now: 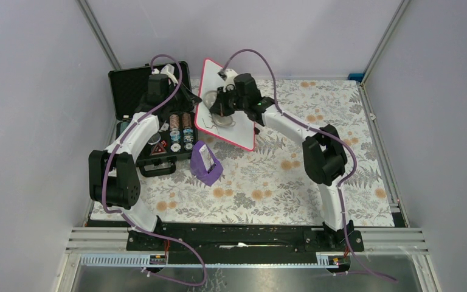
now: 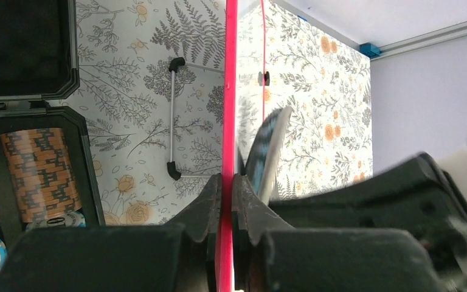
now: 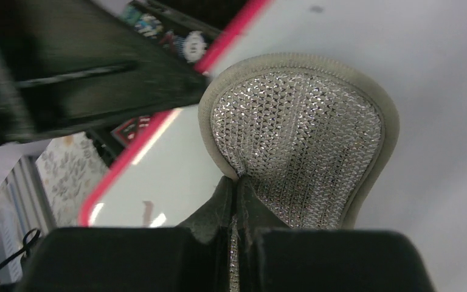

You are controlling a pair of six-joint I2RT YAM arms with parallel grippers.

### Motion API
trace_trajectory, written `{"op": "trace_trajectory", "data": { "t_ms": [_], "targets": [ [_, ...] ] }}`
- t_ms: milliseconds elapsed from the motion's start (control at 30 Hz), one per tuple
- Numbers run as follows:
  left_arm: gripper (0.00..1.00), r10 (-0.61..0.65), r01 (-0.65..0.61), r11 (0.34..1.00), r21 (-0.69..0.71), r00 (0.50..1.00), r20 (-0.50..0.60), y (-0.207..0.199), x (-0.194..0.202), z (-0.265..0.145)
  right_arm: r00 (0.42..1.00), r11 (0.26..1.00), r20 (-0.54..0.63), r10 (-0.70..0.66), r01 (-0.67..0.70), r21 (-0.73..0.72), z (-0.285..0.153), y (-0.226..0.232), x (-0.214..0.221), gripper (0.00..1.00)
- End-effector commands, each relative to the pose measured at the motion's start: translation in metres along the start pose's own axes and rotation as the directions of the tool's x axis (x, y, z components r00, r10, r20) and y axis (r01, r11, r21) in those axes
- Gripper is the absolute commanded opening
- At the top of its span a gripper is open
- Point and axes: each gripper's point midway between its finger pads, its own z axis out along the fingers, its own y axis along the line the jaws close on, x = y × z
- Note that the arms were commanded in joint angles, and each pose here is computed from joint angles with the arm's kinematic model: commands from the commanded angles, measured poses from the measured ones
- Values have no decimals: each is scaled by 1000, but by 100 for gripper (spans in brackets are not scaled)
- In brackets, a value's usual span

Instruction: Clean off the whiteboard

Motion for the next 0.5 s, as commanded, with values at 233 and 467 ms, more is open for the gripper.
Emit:
{"op": "trace_trajectory", "data": {
  "t_ms": [233,467],
  "targets": [
    [0,11,9,991,134,989,-145,-38,41,-7,988,989,-148,-46,24,-148,16,58,57,0],
    [0,15,5,991,135,990,-143,-38,41,-8,962,986,-220,160,-145,82,-4,-31,97,0]
  ]
}}
